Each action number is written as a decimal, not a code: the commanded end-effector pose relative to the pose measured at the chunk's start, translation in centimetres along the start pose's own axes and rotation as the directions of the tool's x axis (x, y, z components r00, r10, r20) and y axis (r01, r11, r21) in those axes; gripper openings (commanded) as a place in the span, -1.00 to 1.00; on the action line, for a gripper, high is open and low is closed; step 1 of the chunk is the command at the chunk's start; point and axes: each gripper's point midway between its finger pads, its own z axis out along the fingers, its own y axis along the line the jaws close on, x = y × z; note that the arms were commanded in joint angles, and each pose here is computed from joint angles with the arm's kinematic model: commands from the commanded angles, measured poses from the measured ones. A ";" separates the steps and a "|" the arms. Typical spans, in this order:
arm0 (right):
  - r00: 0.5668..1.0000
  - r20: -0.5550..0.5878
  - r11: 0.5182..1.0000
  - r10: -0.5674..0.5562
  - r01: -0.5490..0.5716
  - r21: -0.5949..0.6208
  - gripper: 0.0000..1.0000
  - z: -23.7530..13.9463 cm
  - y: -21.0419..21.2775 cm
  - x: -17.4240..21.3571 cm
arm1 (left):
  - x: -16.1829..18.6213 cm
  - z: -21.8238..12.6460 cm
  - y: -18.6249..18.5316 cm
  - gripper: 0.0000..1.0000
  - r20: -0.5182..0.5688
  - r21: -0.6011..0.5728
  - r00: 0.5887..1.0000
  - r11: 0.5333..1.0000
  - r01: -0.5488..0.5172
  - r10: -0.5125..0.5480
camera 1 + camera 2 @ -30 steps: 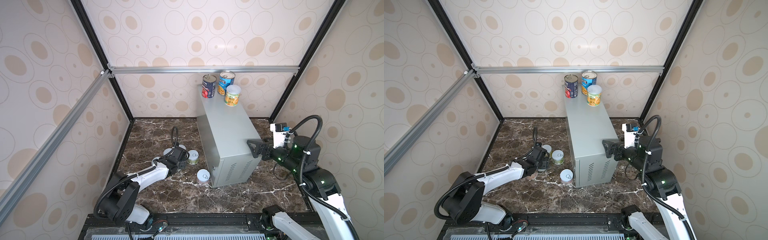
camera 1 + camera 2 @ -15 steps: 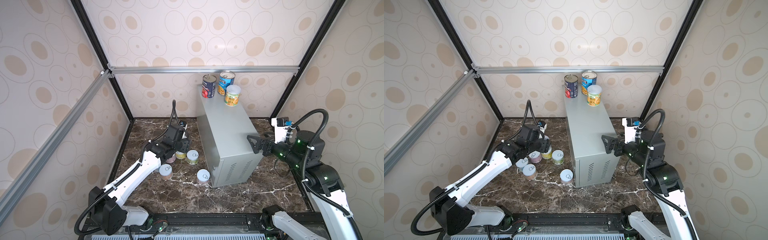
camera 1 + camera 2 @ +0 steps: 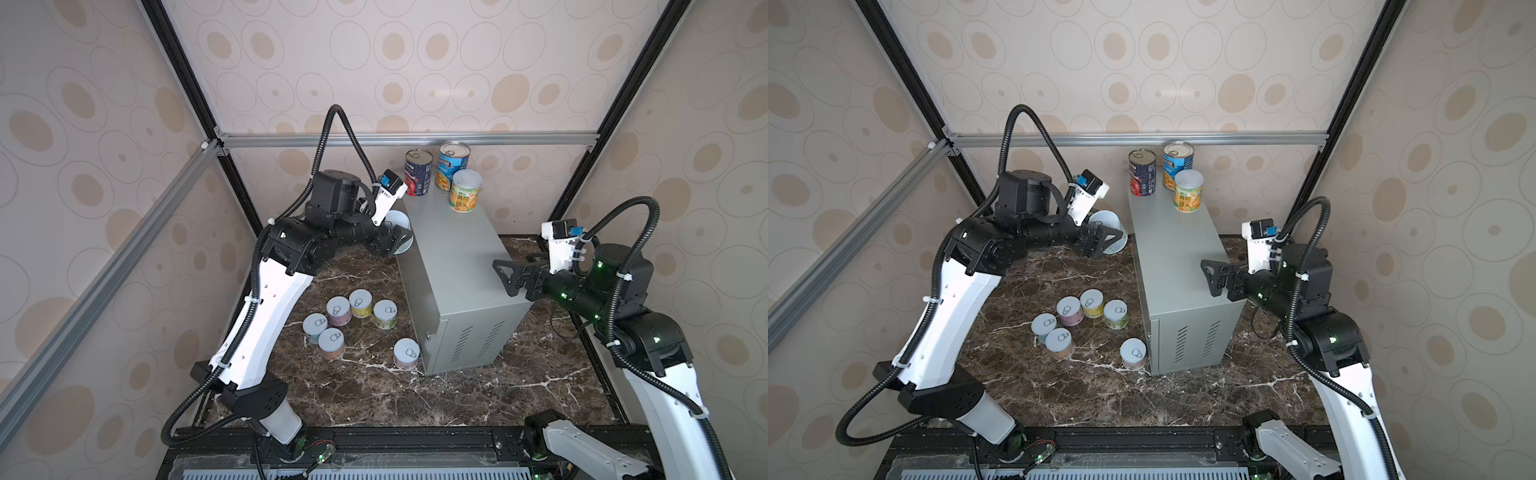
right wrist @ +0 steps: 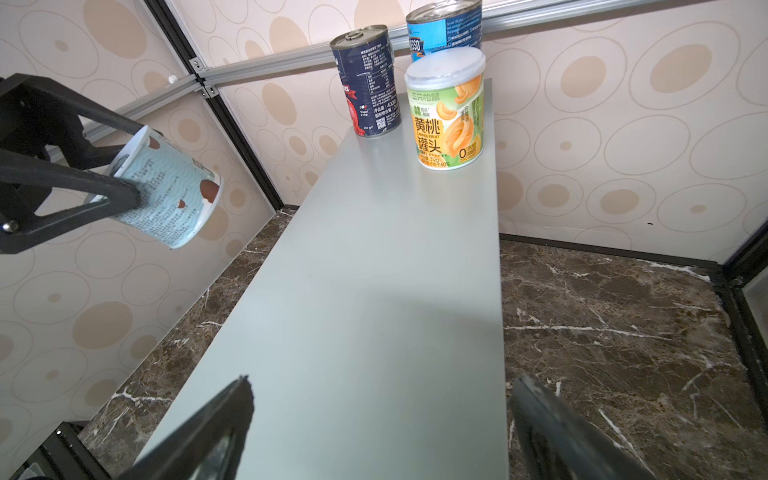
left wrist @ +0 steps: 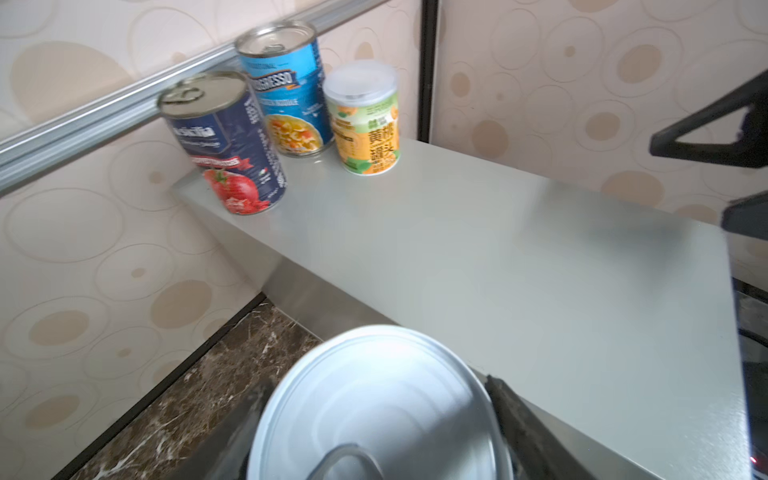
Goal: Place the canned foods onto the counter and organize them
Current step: 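Lift the white-lidded can with the left gripper onto the cabinet top, then slide the held can along the cabinet top toward the peach can with the left gripper, then open the left gripper and lift it away from the placed can, then lower the left gripper onto the orange-labelled floor can and grasp it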
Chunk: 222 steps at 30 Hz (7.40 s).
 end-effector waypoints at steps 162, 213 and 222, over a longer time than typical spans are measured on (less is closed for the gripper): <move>0.995 0.042 0.990 -0.093 0.097 -0.105 0.99 -1.2 1.7 2.2 | 0.2 18.9 8.8 0.43 0.324 0.034 0.942 0.996 0.086 -0.092; 0.999 0.034 0.993 0.028 -0.024 -0.117 0.99 1.4 1.6 -0.6 | 30.3 -3.6 8.8 0.96 -0.006 -0.724 0.721 0.500 0.475 -0.693; 0.999 0.026 0.993 0.031 -0.028 -0.115 1.00 1.7 1.6 -0.6 | 36.3 -5.3 6.1 0.96 0.060 -0.760 0.561 0.327 0.562 -0.826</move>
